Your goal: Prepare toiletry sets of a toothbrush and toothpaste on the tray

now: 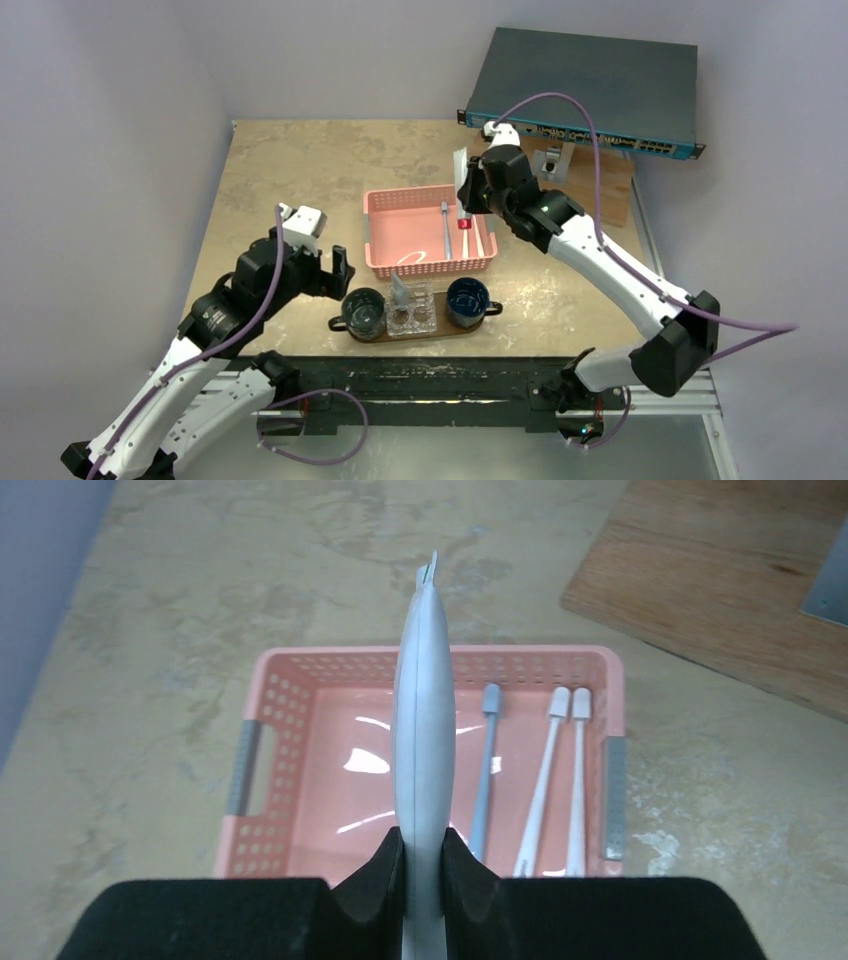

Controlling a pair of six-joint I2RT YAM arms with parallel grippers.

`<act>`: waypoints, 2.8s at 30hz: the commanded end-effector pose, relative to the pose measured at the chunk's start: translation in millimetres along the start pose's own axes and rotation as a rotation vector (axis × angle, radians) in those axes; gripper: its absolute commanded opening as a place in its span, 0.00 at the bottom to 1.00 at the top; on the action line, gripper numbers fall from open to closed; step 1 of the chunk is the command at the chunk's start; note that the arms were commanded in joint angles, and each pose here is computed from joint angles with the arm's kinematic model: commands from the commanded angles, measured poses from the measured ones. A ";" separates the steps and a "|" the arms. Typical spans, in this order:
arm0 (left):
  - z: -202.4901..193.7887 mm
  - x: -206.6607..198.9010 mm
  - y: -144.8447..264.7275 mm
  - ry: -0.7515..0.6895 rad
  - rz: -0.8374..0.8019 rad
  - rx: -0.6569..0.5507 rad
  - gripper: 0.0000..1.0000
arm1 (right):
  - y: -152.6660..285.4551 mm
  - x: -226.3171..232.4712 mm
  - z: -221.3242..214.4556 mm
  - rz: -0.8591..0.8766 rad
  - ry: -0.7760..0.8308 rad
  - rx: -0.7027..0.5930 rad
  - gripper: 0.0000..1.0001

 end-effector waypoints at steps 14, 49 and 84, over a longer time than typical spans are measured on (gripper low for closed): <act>60.0 -61.7 31.1 0.156 -0.434 -0.127 1.00 | 104.5 78.8 52.0 0.776 -0.063 -0.231 0.13; 100.3 -131.4 41.7 0.364 -1.072 -0.199 0.79 | 170.6 132.0 39.3 1.339 -0.326 -0.302 0.12; 71.5 -124.0 32.3 0.297 -0.994 -0.062 0.00 | 168.8 114.7 35.5 1.108 -0.026 -0.290 0.61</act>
Point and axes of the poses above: each gripper's point midway between its finger pads, its own y axis back along the fingers, its own x axis along the line the jaws close on, z = x × y, the point moved 6 cm from there along y, back along the fingers, and after that the axes turned 3 degrees about y, right-handed, at the moved point
